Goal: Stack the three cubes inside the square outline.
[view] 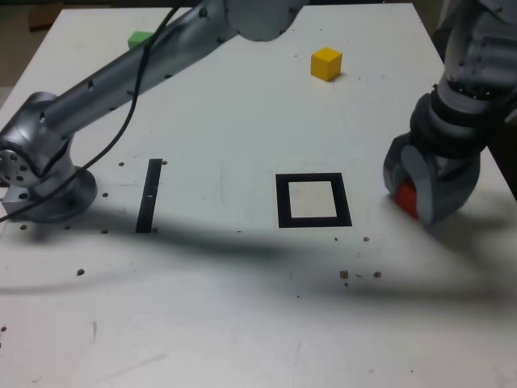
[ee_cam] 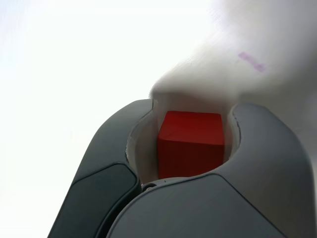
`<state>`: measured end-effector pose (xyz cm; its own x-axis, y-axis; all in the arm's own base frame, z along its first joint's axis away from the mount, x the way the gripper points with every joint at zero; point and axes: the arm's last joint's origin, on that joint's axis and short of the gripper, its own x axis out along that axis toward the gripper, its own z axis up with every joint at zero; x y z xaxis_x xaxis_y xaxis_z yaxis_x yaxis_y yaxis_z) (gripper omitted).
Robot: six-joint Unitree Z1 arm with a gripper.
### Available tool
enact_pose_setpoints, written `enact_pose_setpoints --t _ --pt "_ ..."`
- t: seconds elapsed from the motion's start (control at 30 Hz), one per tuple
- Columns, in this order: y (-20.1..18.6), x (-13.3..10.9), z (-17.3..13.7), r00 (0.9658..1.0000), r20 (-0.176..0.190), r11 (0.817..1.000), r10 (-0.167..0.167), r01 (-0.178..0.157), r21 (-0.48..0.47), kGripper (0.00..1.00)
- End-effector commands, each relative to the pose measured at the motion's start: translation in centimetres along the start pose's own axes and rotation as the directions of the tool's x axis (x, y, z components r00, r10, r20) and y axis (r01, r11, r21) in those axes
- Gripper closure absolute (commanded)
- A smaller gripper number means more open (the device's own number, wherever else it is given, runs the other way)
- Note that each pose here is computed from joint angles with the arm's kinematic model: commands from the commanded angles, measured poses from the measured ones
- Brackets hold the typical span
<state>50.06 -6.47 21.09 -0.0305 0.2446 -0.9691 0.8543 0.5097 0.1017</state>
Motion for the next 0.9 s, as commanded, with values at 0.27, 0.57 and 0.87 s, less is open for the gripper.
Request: enact_pose_setpoints --t 0.27,0.57,0.87 --pt "-2.1 -3.4 -2.9 1.0 0.002 0.982 0.004 -0.004 -0.187 0.62" --pt "-4.9 -4.8 -5.8 0.998 -0.039 0.922 -0.05 0.032 -0.386 0.62" --pt "-7.7 -5.4 -7.9 0.9892 -0.034 0.809 -0.143 0.097 -0.58 0.61"
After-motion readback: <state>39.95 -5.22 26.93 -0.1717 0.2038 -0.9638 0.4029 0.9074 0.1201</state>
